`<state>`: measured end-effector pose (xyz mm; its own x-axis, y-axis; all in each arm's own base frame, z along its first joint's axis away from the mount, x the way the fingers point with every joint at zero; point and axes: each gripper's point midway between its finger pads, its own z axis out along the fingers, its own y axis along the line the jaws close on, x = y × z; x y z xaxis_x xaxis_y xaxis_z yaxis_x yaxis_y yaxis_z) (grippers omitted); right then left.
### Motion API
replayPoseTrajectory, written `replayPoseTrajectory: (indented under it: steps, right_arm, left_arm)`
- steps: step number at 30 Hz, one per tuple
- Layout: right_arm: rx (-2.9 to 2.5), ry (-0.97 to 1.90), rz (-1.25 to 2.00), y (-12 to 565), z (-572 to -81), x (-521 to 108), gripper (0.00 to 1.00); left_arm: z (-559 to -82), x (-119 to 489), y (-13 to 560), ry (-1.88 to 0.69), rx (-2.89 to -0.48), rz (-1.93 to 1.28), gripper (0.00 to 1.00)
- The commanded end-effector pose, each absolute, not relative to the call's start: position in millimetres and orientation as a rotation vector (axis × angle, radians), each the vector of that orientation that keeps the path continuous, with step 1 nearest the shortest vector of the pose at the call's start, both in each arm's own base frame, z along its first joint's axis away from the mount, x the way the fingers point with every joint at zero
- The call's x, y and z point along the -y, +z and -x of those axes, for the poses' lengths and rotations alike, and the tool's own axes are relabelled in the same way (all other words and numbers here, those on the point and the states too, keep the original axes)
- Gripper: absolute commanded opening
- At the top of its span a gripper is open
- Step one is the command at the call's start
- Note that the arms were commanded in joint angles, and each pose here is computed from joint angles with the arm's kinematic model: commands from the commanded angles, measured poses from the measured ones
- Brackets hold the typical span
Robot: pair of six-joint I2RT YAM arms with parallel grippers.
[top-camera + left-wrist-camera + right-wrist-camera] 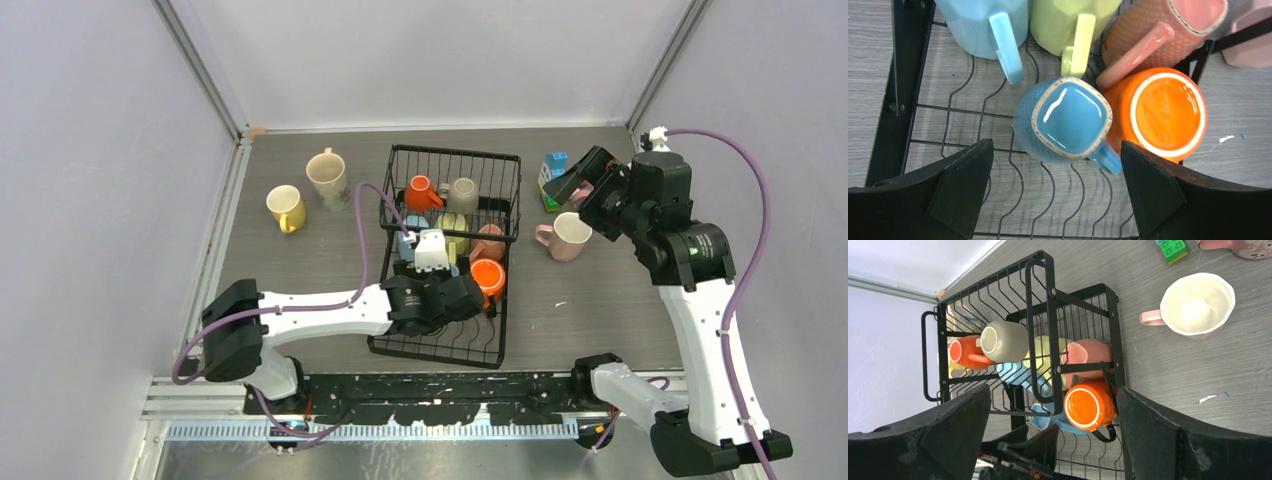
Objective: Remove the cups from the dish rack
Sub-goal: Unload the cup from the dish rack.
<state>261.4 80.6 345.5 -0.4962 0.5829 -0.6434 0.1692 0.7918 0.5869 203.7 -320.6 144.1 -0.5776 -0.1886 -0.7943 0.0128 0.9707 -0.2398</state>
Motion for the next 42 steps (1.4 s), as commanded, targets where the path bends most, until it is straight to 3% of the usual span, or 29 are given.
replayPoseTrajectory:
  steps: [1, 18, 28, 35, 42]
  right_arm:
    - [-2.057, 0.578, -0.509, 350, -246, -81, 1.00]
    - [-2.171, 0.532, -0.480, 313, -217, -77, 1.00]
    - [-2.175, 0.528, -0.476, 308, -223, -77, 1.00]
    - [-2.178, 0.518, -0.472, 305, -224, -77, 1.00]
    - [-2.178, 0.526, -0.469, 304, -225, -78, 1.00]
  left_arm:
    - [-227, 321, 162, -0.274, -2.083, 0.230, 1.00]
    - [-216, 298, 140, -0.180, -2.214, 0.040, 0.99]
    - [-212, 311, 121, -0.239, -2.322, -0.109, 0.86]
    - [-225, 319, 118, -0.183, -2.325, -0.168, 0.97]
    - [-231, 324, 109, -0.125, -2.330, -0.178, 0.94]
